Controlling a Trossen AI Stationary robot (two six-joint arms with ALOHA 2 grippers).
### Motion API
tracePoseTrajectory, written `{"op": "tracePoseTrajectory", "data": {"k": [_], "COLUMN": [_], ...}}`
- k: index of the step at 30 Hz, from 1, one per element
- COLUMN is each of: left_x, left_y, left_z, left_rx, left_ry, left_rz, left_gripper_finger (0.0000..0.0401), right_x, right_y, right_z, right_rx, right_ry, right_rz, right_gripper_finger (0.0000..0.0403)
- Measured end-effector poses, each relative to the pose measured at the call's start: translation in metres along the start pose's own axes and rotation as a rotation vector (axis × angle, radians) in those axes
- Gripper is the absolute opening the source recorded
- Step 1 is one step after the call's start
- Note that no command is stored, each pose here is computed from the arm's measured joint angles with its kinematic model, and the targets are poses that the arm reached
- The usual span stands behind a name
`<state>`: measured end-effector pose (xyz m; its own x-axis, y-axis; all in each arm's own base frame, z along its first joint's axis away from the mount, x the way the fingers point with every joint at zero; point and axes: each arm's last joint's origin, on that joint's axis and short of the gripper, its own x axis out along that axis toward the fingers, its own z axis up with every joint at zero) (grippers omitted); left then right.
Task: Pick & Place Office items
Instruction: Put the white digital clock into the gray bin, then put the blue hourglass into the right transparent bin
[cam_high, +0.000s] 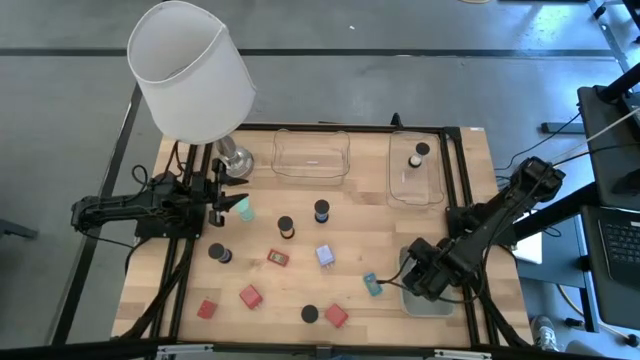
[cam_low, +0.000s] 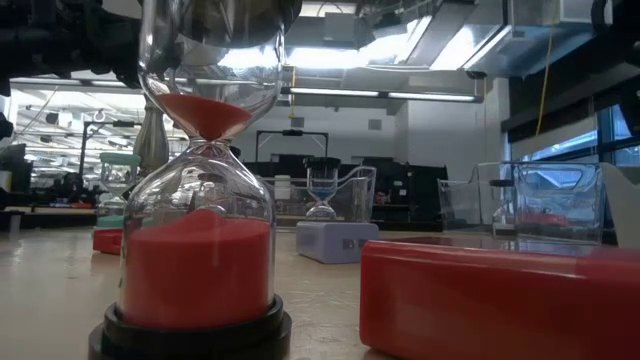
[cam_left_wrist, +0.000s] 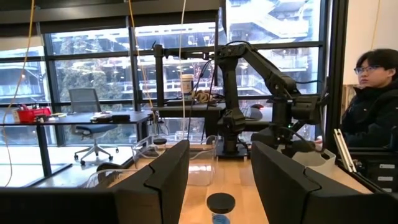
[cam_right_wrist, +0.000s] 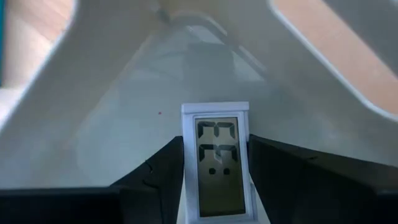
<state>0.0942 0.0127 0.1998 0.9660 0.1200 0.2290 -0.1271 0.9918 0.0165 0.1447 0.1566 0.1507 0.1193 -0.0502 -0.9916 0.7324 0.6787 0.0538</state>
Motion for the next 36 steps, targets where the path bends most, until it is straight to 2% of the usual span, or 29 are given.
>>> {"op": "tracePoseTrajectory", "data": {"k": [9, 12, 16, 21, 25, 30, 33, 36], "left_x": [0.000, 0.000, 0.000, 0.000, 0.000, 0.000, 0.000, 0.000], "left_y": [0.000, 0.000, 0.000, 0.000, 0.000, 0.000, 0.002, 0.003], "left_z": [0.000, 0.000, 0.000, 0.000, 0.000, 0.001, 0.004, 0.003], "left_rx": [0.000, 0.000, 0.000, -0.008, -0.016, 0.023, 0.027, -0.037], "left_ry": [0.000, 0.000, 0.000, 0.000, 0.000, -0.010, -0.042, -0.027], "left_rz": [-0.001, -0.003, -0.003, -0.003, -0.004, 0.013, 0.063, 0.086], "left_gripper_finger": [0.0169, 0.0169, 0.0169, 0.0169, 0.0169, 0.0169, 0.0169, 0.0169], "right_x": [0.001, -0.003, -0.019, -0.051, -0.084, -0.116, -0.126, -0.128], "right_y": [-0.001, 0.000, -0.001, 0.004, 0.015, 0.031, 0.035, 0.034], "right_z": [0.000, -0.001, -0.002, 0.003, 0.014, 0.034, 0.047, 0.062], "right_rx": [-0.014, -0.026, -0.034, -0.044, -0.070, -0.209, -0.284, -0.252], "right_ry": [-0.013, 0.048, 0.126, 0.097, -0.058, -0.476, -0.665, -0.772], "right_rz": [-0.006, -0.024, -0.117, -0.200, -0.172, -0.084, -0.107, -0.151], "right_gripper_finger": [0.0167, 0.0190, 0.0230, 0.0270, 0.0286, 0.0290, 0.0290, 0.0290]}}
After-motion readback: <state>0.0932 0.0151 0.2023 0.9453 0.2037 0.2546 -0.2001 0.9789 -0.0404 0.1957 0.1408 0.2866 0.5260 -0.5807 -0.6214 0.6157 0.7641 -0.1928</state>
